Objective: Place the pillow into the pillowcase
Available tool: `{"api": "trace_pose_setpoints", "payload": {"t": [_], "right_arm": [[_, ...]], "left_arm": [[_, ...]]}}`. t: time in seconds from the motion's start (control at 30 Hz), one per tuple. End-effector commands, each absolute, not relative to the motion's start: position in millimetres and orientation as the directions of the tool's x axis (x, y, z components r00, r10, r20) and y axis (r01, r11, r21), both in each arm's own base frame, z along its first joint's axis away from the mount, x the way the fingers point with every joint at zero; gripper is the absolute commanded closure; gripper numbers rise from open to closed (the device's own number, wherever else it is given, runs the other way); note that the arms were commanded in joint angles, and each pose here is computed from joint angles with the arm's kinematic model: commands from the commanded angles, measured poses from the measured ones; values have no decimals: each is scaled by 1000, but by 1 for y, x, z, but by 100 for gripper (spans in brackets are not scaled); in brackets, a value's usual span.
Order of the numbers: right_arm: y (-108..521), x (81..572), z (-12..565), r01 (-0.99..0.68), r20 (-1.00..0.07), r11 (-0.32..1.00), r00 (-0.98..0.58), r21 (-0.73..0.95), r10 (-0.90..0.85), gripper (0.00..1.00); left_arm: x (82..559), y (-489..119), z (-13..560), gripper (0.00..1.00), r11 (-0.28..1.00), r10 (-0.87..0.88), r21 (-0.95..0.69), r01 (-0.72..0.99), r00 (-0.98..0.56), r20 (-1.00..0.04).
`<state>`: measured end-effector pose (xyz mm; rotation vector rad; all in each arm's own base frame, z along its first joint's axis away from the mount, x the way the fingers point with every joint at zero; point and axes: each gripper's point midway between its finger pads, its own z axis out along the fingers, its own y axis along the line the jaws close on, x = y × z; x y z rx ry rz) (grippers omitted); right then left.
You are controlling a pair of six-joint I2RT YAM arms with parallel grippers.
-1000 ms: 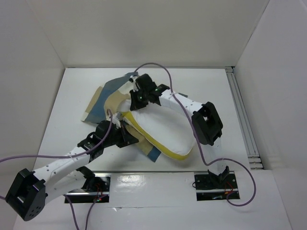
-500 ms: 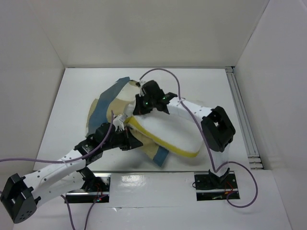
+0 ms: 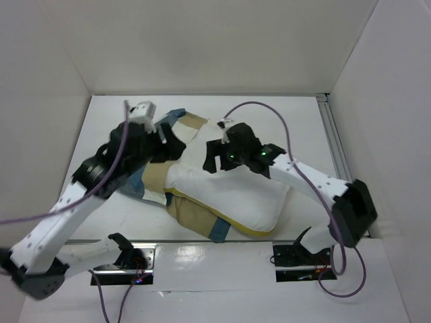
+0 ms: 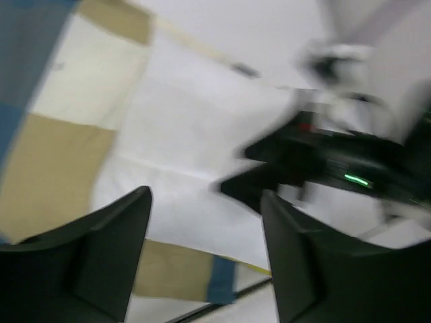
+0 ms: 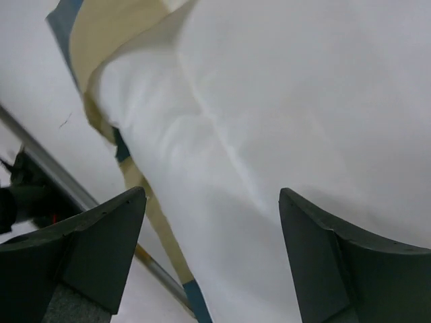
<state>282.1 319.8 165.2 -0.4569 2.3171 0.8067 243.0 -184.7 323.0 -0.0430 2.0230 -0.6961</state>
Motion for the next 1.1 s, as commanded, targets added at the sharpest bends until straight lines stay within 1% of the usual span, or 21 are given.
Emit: {"api": "trace_pose_setpoints", "payload": {"t": [0.0, 0.07, 0.1, 0.13, 0.2, 0.23, 0.37, 0.43, 0.53, 0.6, 0.63, 0.67, 0.7, 0.73, 0.8, 0.83, 0.9, 0.93, 1.0, 1.03, 1.07], "right_arm": [[251, 291, 187, -307, -716, 889, -697, 340, 33, 13], [191, 294, 181, -97, -730, 950, -665, 296, 159, 12], [171, 294, 175, -27, -719, 955, -665, 294, 202, 12], [141, 293, 166, 80, -694, 945, -660, 318, 289, 12], [115, 289, 155, 171, -652, 923, -664, 344, 366, 9], [94, 286, 147, 242, -618, 896, -656, 372, 434, 9], [55, 279, 130, 359, -549, 830, -627, 427, 553, 6], [44, 277, 122, 391, -534, 815, -618, 428, 577, 1], [32, 272, 105, 435, -501, 796, -620, 420, 604, 1], [36, 267, 92, 434, -467, 790, -642, 432, 608, 1], [41, 260, 79, 441, -428, 782, -663, 439, 614, 1], [45, 257, 71, 439, -407, 781, -677, 445, 613, 1], [49, 261, 70, 417, -413, 778, -675, 470, 611, 1], [52, 260, 64, 417, -396, 770, -681, 482, 616, 1], [69, 260, 53, 379, -380, 767, -701, 517, 603, 1], [75, 262, 55, 364, -379, 764, -705, 533, 600, 1], [104, 266, 63, 278, -368, 747, -734, 604, 571, 13], [114, 279, 77, 224, -406, 737, -716, 637, 568, 42], [141, 298, 123, 93, -496, 733, -679, 674, 542, 88], [149, 306, 143, 53, -530, 735, -658, 676, 535, 100], [164, 319, 187, -41, -601, 740, -615, 672, 511, 100]], "left_arm": [[308, -161, 243, 19, 994, -69, -105, 14, -664, -745], [332, -159, 226, 10, 999, 13, 31, -12, -698, -716], [350, -160, 235, 9, 996, 37, 79, -32, -673, -739], [363, -161, 210, 8, 986, 86, 164, -39, -716, -692], [382, -159, 208, 6, 976, 99, 207, -68, -710, -697], [388, -159, 194, 6, 970, 132, 241, -44, -735, -665], [392, -155, 164, 6, 945, 199, 326, -10, -775, -600], [393, -143, 151, 9, 931, 201, 363, -21, -803, -561], [387, -134, 131, 13, 918, 183, 395, -40, -840, -511], [388, -128, 125, 21, 912, 169, 405, -58, -848, -503], [387, -130, 124, 34, 916, 168, 398, -53, -850, -500], [387, -130, 121, 34, 914, 170, 402, -50, -854, -493], [386, -132, 119, 56, 919, 168, 392, -44, -856, -489], [385, -135, 117, 68, 926, 173, 377, -23, -862, -477], [389, -144, 124, 99, 939, 185, 344, 8, -855, -485], [388, -152, 120, 100, 950, 181, 309, 30, -863, -471], [390, -168, 126, 100, 961, 210, 261, 91, -856, -473], [383, -188, 131, 100, 976, 207, 151, 154, -862, -463], [376, -228, 157, 100, 963, 213, -37, 267, -838, -502], [361, -255, 169, 100, 919, 218, -191, 345, -847, -485], [360, -271, 193, 100, 878, 217, -266, 399, -825, -522]]}}
